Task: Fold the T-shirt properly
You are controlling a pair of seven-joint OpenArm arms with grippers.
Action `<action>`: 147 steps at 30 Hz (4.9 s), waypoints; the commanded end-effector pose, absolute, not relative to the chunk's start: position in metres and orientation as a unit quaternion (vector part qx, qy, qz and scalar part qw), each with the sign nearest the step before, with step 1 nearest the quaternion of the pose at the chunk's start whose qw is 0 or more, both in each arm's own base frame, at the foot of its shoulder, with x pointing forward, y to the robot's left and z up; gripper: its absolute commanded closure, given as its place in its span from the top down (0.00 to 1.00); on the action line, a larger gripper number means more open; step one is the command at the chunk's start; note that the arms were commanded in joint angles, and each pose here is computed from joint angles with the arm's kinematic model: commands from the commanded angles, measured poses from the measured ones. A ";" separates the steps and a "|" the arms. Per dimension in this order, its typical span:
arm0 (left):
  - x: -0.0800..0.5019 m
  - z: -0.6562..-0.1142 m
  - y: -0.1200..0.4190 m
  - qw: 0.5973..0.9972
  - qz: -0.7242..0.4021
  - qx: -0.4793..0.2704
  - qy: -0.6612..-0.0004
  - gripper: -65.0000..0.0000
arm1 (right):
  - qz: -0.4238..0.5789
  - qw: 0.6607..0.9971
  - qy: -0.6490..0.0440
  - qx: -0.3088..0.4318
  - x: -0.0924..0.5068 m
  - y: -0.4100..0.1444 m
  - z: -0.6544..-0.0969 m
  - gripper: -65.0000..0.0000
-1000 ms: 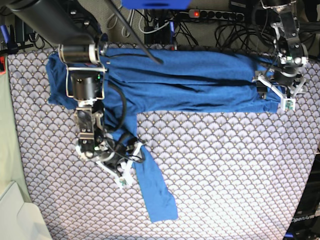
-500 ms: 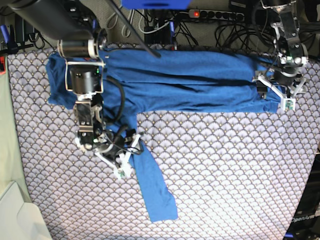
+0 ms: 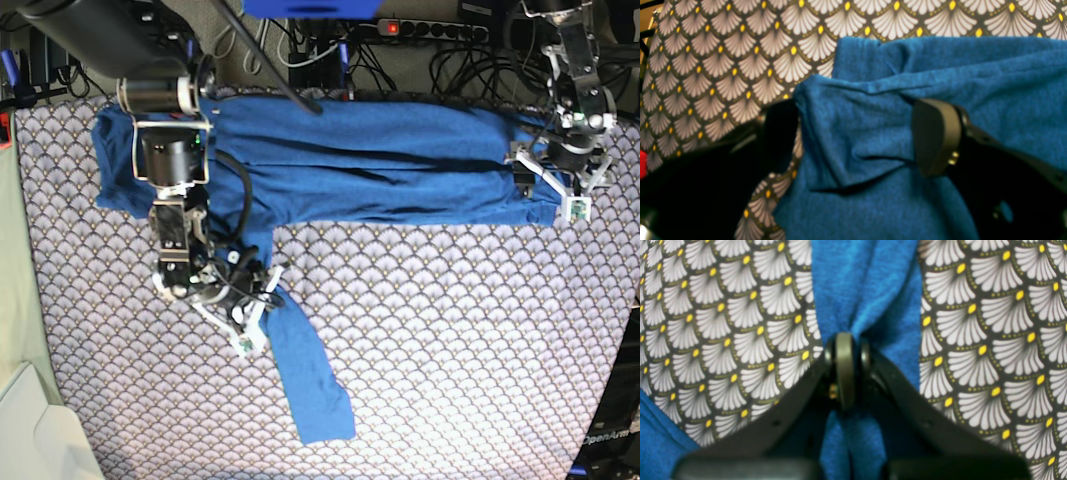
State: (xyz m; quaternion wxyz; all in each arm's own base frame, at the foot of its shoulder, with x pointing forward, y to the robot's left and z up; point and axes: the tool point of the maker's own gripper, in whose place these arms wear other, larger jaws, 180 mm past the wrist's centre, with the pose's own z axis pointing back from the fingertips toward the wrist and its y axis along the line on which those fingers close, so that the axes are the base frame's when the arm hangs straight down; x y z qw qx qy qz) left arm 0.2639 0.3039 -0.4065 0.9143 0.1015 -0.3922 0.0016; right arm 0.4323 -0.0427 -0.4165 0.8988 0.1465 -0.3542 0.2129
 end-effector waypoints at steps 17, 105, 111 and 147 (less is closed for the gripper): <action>0.272 -0.394 0.308 0.904 0.001 0.107 -0.414 0.80 | 0.273 0.849 -0.438 0.113 0.410 -0.001 -0.330 0.00; 0.282 -0.365 0.305 0.886 -0.011 0.117 -0.448 0.80 | 0.403 0.808 -0.422 0.086 0.307 0.060 -0.288 0.47; 0.292 -0.330 0.298 0.863 -0.027 0.127 -0.487 0.80 | 0.401 0.810 -0.419 0.087 0.305 0.059 -0.291 0.47; 0.483 -0.383 -0.040 0.843 -0.183 -0.122 -0.491 0.80 | 0.189 0.904 -0.348 -0.157 0.302 -0.233 -0.313 0.47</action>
